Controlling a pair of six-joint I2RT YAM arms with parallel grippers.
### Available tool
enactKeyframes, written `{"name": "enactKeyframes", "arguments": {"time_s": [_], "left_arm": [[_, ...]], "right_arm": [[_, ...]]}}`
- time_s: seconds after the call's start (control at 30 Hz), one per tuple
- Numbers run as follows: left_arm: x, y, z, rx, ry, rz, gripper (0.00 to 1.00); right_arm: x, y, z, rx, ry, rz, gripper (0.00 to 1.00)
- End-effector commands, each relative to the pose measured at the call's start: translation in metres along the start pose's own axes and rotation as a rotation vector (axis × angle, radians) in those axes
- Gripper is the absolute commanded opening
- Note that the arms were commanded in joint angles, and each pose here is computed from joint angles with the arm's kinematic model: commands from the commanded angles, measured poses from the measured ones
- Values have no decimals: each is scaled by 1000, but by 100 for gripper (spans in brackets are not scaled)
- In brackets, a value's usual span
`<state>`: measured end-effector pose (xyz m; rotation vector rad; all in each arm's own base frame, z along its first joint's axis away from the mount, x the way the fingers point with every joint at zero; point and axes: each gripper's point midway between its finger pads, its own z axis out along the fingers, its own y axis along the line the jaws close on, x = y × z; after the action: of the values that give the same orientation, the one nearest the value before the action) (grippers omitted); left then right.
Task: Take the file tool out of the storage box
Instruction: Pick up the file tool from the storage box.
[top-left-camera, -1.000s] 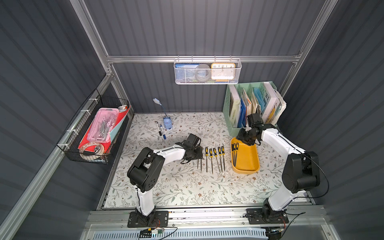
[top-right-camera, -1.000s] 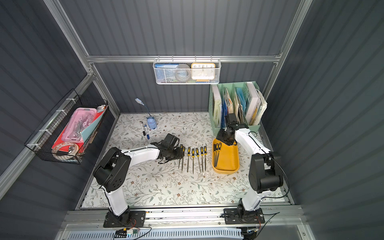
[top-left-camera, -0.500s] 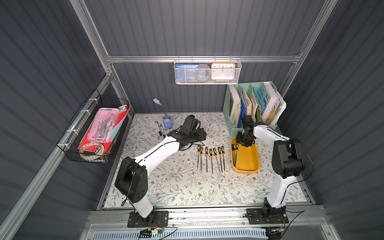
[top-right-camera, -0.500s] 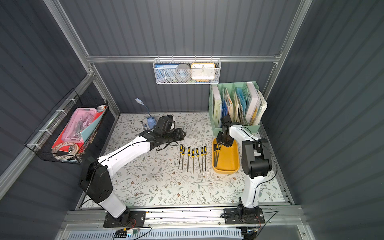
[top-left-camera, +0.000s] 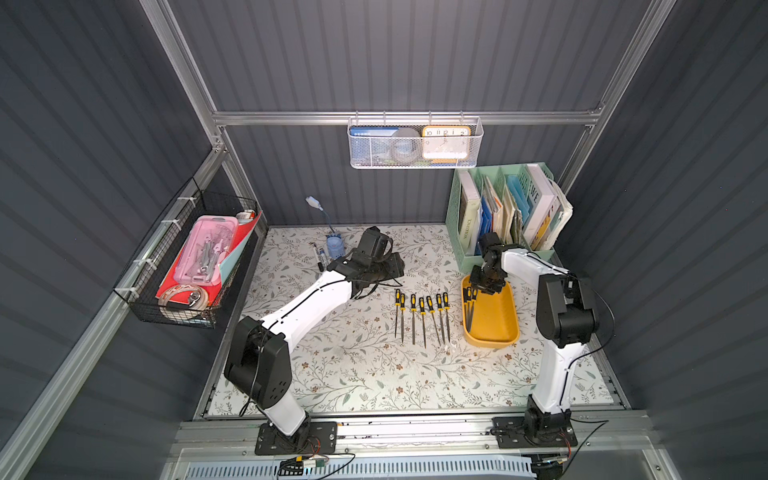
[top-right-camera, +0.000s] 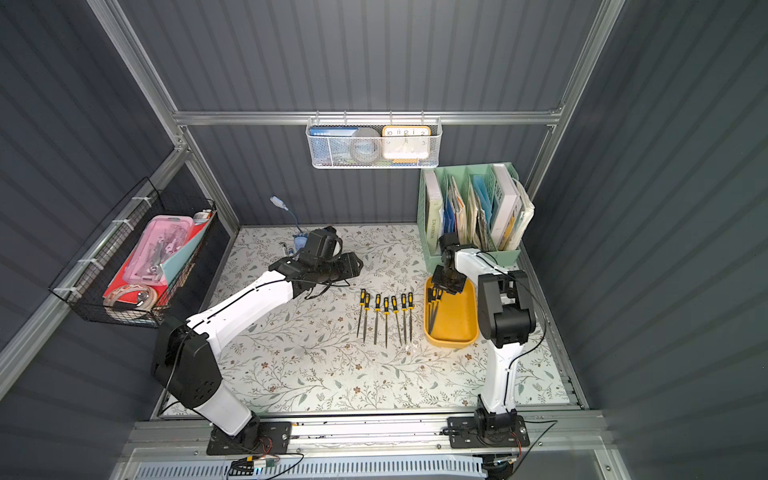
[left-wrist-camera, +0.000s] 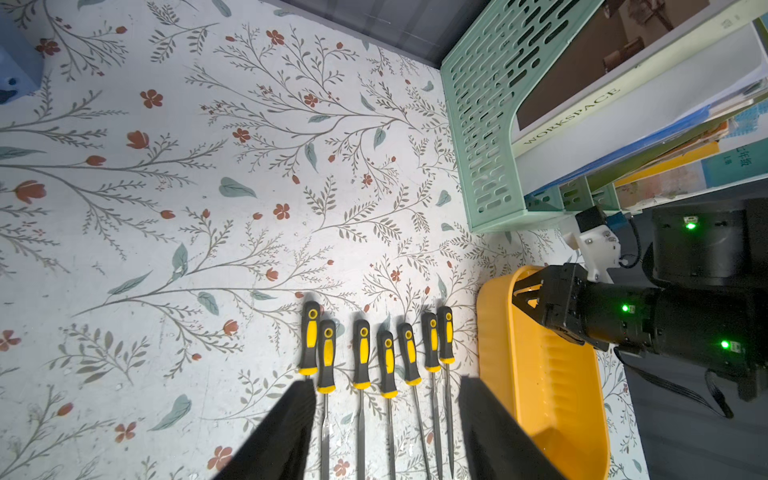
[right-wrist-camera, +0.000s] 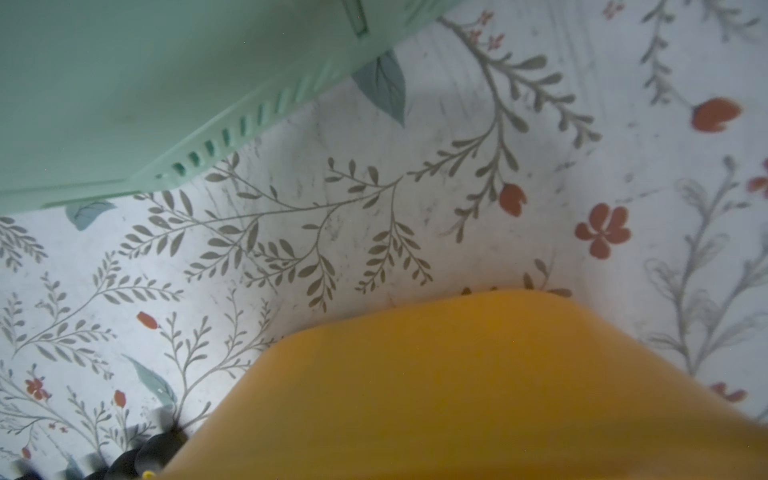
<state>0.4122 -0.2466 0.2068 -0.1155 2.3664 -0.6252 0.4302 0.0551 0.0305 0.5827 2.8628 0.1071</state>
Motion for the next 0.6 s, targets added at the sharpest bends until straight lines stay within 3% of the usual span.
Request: {"name": "enactKeyframes", "arguments": {"time_s": [0.0, 0.57], "left_arm": [[-13, -4, -15, 12, -29, 15, 61], [-15, 3, -16, -1, -25, 18, 62]], "right_arm": [[8, -6, 7, 46, 35, -30, 32], [28, -13, 10, 130, 63, -120, 28]]}}
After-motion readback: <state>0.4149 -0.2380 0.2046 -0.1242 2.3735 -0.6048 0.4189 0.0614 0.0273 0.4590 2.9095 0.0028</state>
